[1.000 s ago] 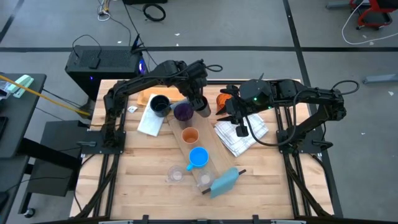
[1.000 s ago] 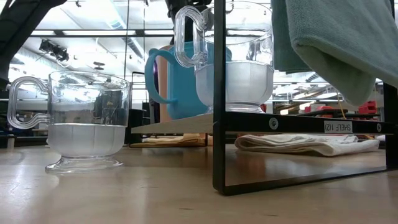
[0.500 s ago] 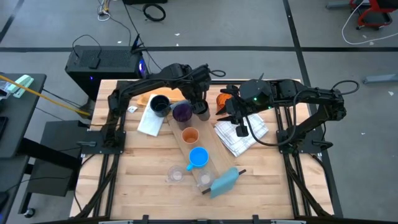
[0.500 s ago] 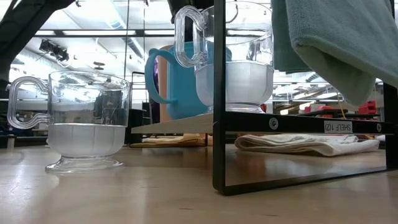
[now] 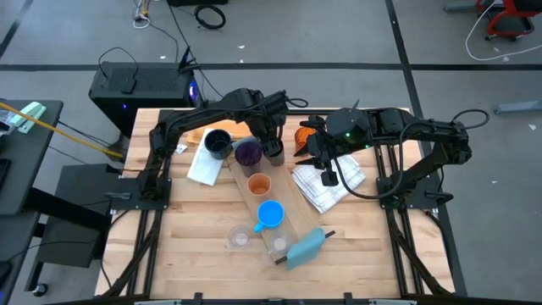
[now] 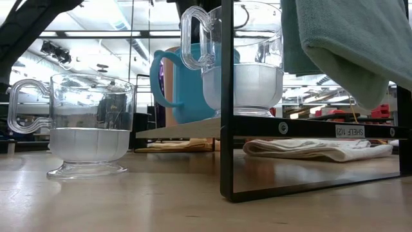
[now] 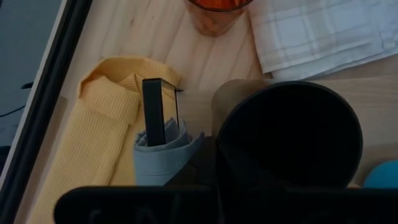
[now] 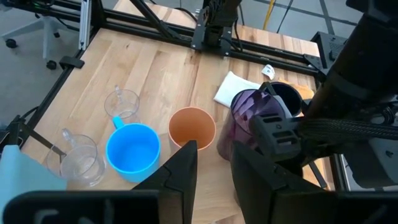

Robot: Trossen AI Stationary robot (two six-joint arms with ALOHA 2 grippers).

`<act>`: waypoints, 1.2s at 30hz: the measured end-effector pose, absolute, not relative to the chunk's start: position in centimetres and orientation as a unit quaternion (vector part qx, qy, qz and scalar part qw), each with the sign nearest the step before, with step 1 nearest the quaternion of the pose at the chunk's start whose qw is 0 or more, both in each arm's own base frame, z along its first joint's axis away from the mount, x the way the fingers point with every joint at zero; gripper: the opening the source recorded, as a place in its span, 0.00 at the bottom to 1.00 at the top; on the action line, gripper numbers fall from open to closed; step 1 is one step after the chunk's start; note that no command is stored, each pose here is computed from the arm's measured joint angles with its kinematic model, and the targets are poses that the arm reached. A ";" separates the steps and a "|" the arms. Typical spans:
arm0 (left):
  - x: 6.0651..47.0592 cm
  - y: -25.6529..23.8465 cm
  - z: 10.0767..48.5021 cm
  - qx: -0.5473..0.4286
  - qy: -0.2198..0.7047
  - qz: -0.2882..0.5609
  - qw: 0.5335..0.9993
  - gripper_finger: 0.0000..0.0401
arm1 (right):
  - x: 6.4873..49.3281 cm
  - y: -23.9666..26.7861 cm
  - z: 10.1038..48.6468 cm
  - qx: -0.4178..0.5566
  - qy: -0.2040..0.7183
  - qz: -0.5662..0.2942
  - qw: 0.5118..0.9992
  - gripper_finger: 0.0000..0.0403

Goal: Stack small to large cups/mugs on shelf
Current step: Put the black cup on the shelf

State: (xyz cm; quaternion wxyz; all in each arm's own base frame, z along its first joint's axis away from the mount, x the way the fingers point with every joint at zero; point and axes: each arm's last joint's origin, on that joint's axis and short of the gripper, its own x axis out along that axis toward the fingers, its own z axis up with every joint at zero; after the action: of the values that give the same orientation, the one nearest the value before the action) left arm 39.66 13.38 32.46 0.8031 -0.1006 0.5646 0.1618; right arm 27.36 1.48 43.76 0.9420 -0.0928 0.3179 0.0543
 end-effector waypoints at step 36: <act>40.1 13.5 31.0 -0.095 0.593 0.157 0.784 0.01 | 27.4 1.5 43.8 -0.092 0.318 0.054 0.942 0.25</act>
State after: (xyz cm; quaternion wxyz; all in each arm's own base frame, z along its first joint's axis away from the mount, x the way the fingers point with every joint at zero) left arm 40.12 13.45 30.97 0.7843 -0.0954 0.5925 0.1570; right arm 27.36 1.48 43.76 0.9419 -0.0919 0.3184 0.0539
